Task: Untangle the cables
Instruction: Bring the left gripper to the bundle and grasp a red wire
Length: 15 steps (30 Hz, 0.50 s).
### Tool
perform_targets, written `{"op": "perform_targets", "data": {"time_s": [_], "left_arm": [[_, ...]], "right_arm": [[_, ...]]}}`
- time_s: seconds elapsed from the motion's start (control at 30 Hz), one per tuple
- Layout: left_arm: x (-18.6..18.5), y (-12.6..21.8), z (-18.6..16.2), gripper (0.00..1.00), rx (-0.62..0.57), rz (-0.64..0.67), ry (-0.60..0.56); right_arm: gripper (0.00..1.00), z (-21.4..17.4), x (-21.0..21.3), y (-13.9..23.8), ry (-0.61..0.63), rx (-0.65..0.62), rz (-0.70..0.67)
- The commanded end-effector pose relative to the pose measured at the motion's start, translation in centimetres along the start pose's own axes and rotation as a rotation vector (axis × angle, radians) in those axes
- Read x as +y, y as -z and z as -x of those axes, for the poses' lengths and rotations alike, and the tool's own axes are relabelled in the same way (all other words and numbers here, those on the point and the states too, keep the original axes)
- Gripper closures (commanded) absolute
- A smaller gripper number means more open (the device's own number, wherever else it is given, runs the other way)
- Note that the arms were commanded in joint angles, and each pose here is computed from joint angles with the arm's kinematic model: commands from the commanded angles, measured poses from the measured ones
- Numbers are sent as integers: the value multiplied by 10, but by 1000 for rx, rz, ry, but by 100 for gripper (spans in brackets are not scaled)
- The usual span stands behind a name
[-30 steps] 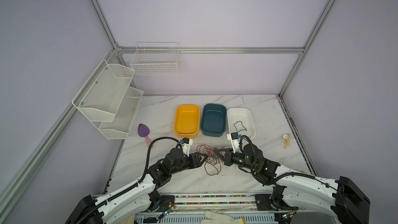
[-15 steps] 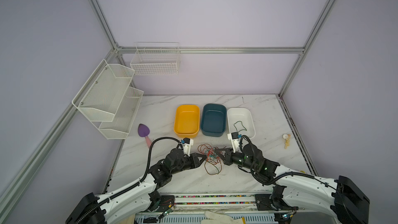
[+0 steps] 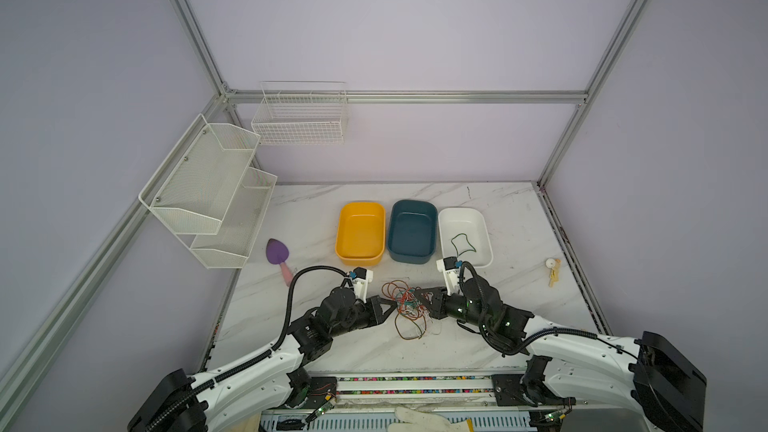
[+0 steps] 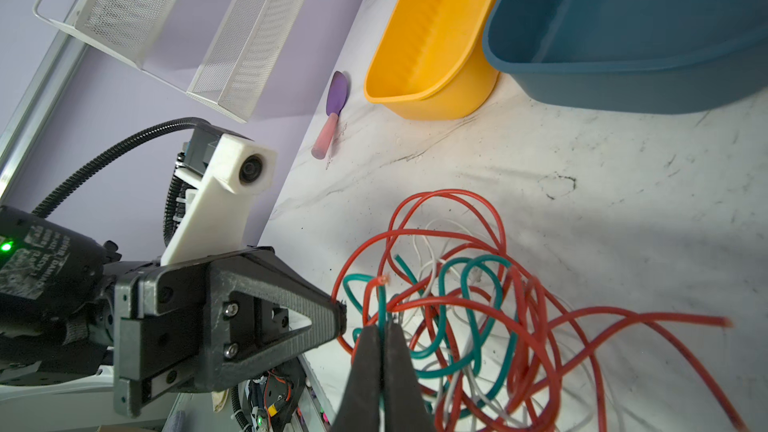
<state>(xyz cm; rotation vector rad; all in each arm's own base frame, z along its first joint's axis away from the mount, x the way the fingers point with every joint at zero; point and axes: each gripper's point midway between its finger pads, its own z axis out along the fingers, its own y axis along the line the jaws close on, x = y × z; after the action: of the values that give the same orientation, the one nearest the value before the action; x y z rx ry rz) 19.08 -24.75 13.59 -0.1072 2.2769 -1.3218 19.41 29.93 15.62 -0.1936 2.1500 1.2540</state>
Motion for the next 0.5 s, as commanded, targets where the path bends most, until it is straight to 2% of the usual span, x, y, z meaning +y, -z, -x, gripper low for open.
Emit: {"op": "perform_targets", "data": {"time_s": [0.0, 0.2, 0.47], "left_arm": [[5, 0, -7, 100, 12, -8, -8], [6, 1, -6, 100, 8, -2, -12], [5, 1, -6, 100, 6, -7, -6]], "right_arm": [[89, -5, 2, -1, -17, 9, 33], [72, -12, 1, -2, -37, 18, 60], [60, -22, -19, -2, -40, 33, -9]]}}
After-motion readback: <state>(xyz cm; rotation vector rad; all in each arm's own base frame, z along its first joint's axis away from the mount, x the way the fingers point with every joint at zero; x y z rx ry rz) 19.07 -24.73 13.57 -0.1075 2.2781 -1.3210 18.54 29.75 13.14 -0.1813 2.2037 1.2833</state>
